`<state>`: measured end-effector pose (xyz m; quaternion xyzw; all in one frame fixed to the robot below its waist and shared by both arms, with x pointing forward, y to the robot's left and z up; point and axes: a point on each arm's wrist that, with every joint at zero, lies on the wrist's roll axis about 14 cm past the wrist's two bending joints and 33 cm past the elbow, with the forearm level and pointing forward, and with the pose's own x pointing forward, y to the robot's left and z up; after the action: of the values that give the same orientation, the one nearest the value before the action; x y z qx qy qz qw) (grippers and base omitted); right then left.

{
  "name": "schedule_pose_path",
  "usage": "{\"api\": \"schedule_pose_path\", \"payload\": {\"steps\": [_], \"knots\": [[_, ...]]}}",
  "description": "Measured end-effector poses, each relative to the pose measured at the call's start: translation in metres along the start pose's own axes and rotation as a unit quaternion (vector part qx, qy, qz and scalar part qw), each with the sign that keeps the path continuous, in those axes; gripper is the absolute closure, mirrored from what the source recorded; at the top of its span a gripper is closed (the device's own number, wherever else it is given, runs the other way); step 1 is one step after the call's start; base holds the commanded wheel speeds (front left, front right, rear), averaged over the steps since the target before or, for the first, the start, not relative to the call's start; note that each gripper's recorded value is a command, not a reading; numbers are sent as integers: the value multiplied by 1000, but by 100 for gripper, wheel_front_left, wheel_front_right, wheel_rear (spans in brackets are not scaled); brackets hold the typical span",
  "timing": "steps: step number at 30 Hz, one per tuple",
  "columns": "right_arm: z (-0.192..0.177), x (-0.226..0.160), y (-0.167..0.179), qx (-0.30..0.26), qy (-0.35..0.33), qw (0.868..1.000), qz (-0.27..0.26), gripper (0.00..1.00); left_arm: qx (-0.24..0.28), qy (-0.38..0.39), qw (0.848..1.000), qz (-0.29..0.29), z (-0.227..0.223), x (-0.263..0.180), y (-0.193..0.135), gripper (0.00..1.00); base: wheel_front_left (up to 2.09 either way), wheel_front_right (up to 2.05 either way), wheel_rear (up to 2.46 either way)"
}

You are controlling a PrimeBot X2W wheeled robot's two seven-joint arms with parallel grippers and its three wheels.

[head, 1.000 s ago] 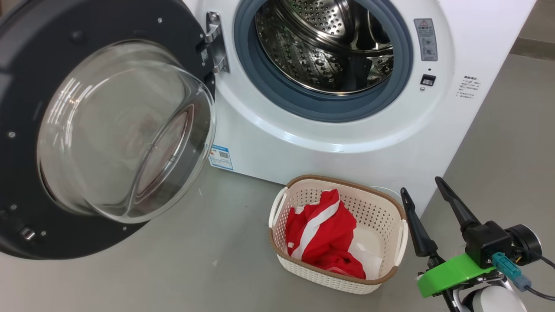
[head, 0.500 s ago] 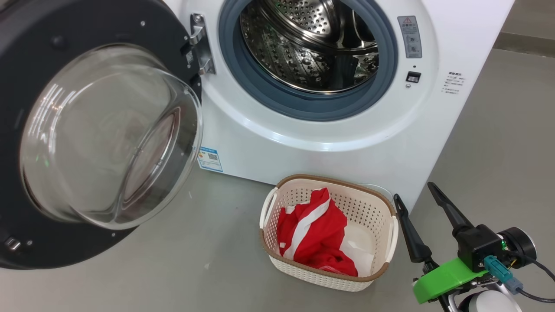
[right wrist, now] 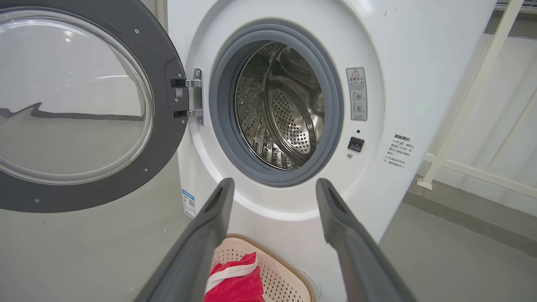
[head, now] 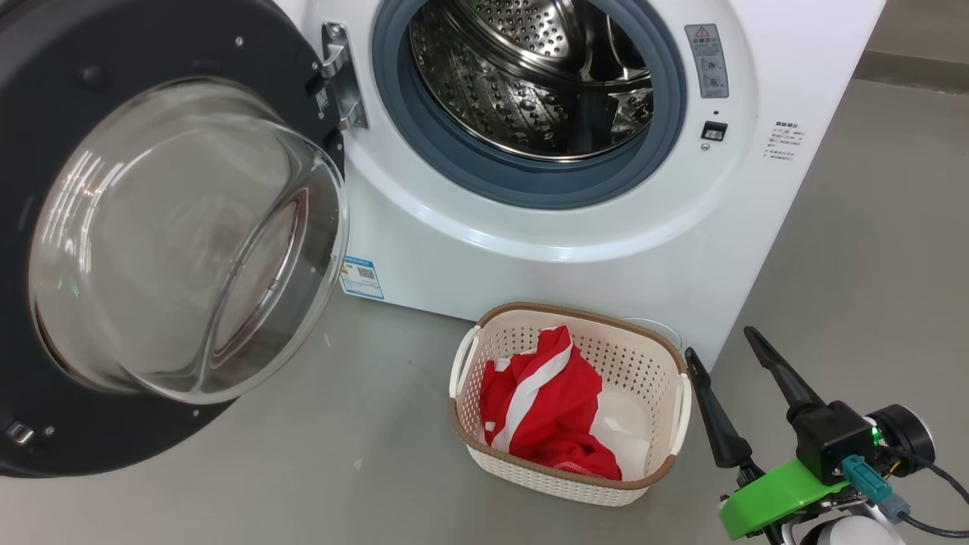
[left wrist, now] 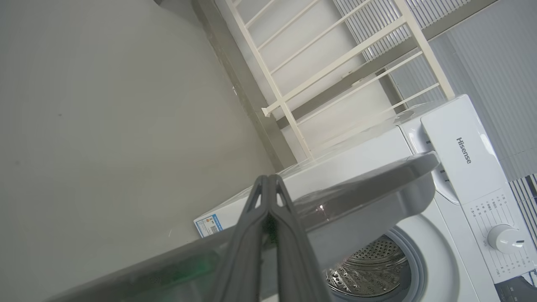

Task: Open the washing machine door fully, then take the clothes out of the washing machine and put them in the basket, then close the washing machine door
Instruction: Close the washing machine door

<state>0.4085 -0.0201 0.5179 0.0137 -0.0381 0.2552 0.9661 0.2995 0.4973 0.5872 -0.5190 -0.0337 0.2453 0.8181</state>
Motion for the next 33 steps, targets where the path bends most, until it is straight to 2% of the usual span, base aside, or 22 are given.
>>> {"api": "schedule_pose_path", "payload": {"steps": [8,24,33], "knots": [[-4,2,6,4,1,1000,10,0,-70,21,996,-44,-13,0,-14,100,0,0,0],[-8,4,5,12,-1,1000,8,0,-106,78,988,-82,-47,-13,-32,100,0,0,0],[-12,6,3,18,2,1000,5,0,-125,127,978,-109,-83,-22,-53,100,0,0,0]]}}
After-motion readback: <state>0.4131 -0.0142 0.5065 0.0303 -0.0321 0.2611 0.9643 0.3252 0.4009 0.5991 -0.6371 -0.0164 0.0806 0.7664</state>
